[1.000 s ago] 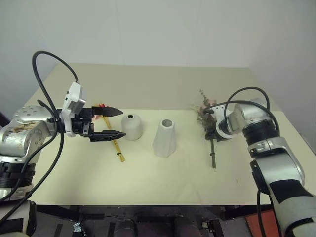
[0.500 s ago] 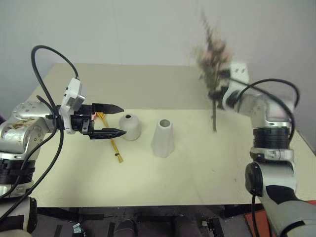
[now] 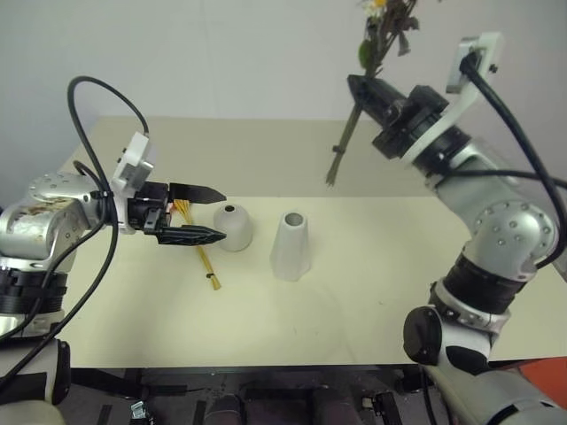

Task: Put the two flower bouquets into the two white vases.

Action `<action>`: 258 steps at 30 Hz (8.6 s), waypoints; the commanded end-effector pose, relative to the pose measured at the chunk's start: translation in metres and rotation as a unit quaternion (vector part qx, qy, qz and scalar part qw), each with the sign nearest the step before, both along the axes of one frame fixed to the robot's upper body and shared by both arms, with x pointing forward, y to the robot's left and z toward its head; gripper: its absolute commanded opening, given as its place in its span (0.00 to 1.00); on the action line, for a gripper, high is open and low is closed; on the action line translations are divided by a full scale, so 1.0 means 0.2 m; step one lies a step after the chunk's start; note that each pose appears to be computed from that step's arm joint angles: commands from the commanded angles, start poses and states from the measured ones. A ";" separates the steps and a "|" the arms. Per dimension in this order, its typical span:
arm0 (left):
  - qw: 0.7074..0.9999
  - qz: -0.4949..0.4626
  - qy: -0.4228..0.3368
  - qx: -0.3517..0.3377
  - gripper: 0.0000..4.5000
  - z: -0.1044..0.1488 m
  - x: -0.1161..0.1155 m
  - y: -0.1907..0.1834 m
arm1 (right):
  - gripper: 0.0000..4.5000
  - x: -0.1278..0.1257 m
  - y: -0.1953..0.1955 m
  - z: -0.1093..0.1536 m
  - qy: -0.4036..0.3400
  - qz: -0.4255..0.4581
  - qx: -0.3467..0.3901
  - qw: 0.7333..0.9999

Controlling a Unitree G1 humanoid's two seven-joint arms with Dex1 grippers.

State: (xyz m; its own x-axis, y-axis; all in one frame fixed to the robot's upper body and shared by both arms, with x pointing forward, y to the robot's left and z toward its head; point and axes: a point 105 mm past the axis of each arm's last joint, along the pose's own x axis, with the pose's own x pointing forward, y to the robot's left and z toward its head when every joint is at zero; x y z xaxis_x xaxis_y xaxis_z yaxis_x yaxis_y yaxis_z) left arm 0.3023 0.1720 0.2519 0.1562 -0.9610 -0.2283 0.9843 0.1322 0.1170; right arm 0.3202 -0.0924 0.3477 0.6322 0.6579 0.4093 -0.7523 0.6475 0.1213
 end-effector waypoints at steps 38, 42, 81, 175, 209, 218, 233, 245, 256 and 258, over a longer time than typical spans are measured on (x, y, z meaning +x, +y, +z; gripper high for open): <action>1.000 0.004 -0.024 0.015 1.00 0.08 -0.01 0.03 | 0.05 0.02 0.23 -0.40 -0.023 0.016 -0.073 0.997; 1.000 0.007 -0.025 0.015 1.00 0.08 -0.01 0.04 | 0.05 0.00 0.23 -0.43 -0.025 0.016 -0.076 0.997; 0.790 0.511 0.269 0.206 1.00 -0.47 0.30 0.37 | 0.99 -0.21 -0.21 -0.44 -0.050 0.199 -0.386 0.900; 0.945 0.146 -0.050 -0.287 0.02 0.37 0.42 -0.10 | 1.00 -0.27 -0.27 -0.47 -0.025 0.109 -0.329 0.938; 0.944 0.201 -0.066 -0.255 0.02 0.18 0.54 -0.08 | 1.00 -0.30 -0.27 -0.46 -0.020 0.108 -0.324 0.940; 0.946 0.205 -0.054 -0.247 0.02 0.12 0.54 -0.10 | 1.00 -0.30 -0.27 -0.47 -0.019 0.104 -0.324 0.940; 0.949 0.222 -0.044 -0.219 0.02 -0.01 0.54 -0.09 | 1.00 -0.30 -0.27 -0.47 -0.018 0.100 -0.321 0.941; 0.963 0.217 -0.024 -0.158 0.63 -0.05 0.34 0.10 | 1.00 -0.32 -0.28 -0.49 -0.012 0.100 -0.324 0.941; 0.979 0.191 -0.065 -0.031 1.00 0.11 -0.08 0.36 | 1.00 -0.31 -0.34 -0.50 0.004 0.099 -0.330 0.939; 0.983 0.172 -0.067 0.000 1.00 0.12 -0.13 0.37 | 1.00 -0.31 -0.35 -0.50 0.007 0.098 -0.334 0.938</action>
